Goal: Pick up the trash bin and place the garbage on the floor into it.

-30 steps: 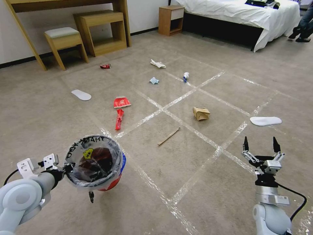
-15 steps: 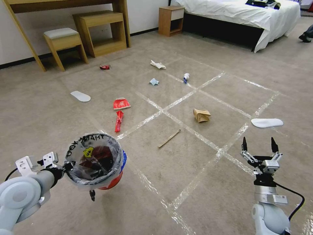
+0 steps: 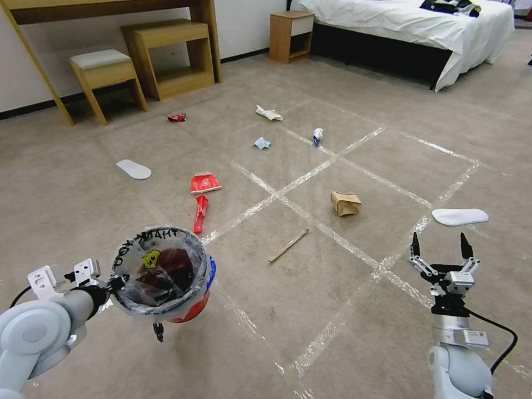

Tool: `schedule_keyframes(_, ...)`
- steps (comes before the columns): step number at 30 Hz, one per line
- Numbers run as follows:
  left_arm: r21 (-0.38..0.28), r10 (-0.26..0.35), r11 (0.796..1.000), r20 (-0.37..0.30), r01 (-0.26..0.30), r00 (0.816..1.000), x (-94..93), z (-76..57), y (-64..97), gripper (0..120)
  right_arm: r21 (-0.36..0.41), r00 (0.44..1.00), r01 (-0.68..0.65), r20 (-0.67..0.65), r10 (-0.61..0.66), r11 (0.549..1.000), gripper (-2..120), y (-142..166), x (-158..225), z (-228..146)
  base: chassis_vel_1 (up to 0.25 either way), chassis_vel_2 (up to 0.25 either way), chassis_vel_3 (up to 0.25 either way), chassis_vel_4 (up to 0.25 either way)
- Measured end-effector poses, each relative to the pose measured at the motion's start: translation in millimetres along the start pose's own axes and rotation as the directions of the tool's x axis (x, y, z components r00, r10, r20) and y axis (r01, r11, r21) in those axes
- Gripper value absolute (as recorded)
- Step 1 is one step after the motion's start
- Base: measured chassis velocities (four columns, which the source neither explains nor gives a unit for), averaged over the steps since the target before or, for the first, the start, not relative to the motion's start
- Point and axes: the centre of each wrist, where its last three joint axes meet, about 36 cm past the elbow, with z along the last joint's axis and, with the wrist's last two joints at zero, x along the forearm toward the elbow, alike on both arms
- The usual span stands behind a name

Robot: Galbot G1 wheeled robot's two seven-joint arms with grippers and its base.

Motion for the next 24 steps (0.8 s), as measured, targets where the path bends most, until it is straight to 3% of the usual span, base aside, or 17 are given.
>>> schedule_keyframes(24,0.003,0.001,1.000,-0.006,-0.001,1.000,-1.5,2.8,-0.3,1,-0.002,1.000,0.004,-0.005,-0.004,1.000,100,1.7,0.9,1.7,-0.079,0.085,0.082,-0.084)
